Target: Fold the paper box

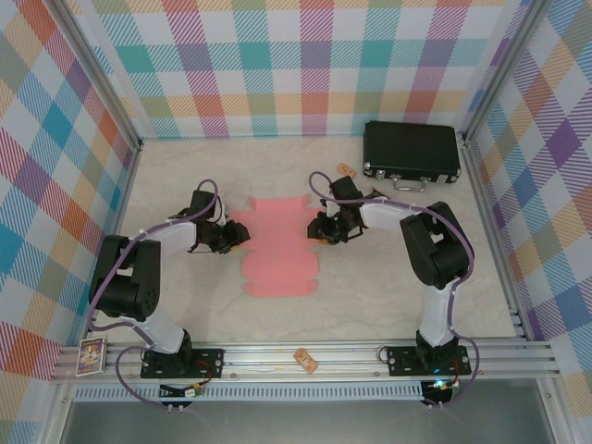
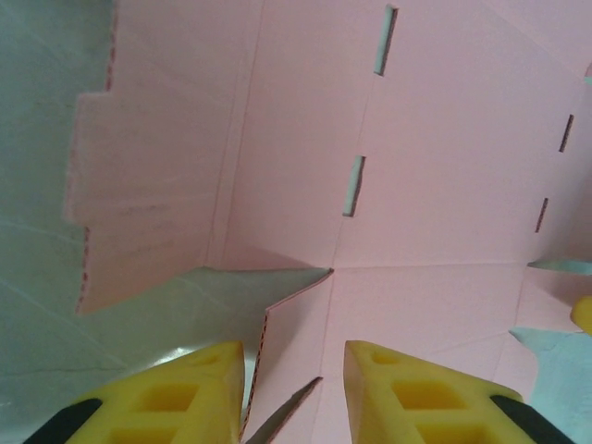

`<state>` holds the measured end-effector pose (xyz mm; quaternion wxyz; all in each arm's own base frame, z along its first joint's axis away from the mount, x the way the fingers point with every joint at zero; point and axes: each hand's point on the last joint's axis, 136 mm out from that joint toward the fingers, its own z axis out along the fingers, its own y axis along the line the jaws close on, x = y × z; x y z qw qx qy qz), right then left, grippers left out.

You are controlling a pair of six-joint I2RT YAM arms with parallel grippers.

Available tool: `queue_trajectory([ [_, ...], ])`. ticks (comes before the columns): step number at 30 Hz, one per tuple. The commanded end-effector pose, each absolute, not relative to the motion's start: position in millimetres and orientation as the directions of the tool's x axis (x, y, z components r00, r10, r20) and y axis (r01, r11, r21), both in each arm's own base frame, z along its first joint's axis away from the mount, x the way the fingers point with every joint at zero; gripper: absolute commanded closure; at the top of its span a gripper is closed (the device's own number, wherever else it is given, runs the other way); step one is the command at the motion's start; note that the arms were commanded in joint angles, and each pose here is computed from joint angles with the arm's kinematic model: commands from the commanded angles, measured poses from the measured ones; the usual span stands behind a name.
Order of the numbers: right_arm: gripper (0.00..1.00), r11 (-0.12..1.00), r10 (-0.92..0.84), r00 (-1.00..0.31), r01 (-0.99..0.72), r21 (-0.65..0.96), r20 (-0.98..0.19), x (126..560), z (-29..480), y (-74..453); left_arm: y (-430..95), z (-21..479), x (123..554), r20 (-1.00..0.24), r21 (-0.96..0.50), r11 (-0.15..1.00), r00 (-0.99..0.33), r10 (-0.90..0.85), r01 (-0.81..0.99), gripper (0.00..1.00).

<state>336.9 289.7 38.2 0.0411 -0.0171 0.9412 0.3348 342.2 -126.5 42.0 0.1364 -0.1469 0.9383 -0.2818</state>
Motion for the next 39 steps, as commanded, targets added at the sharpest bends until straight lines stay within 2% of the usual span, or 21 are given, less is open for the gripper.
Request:
queue_trajectory([
  [1, 0.69, 0.752, -0.03, -0.992, -0.106, 0.65, -0.126, 340, 59, 301, -136, 68, 352, -0.22, -0.614, 0.776, -0.912, -0.345, -0.145, 0.65],
  [19, 0.61, 0.742, -0.095, -0.987, -0.159, 0.652, -0.134, 338, 64, 325, -164, 69, 356, -0.225, -0.62, 0.78, -0.932, -0.283, -0.087, 0.61],
  [30, 0.58, 0.716, -0.099, -0.989, -0.149, 0.682, -0.112, 337, 59, 337, -184, 60, 357, -0.209, -0.626, 0.777, -0.946, -0.247, -0.064, 0.55],
  [39, 0.57, 0.718, -0.099, -0.991, -0.136, 0.682, -0.093, 337, 51, 342, -190, 50, 357, -0.192, -0.624, 0.778, -0.952, -0.237, -0.069, 0.55],
])
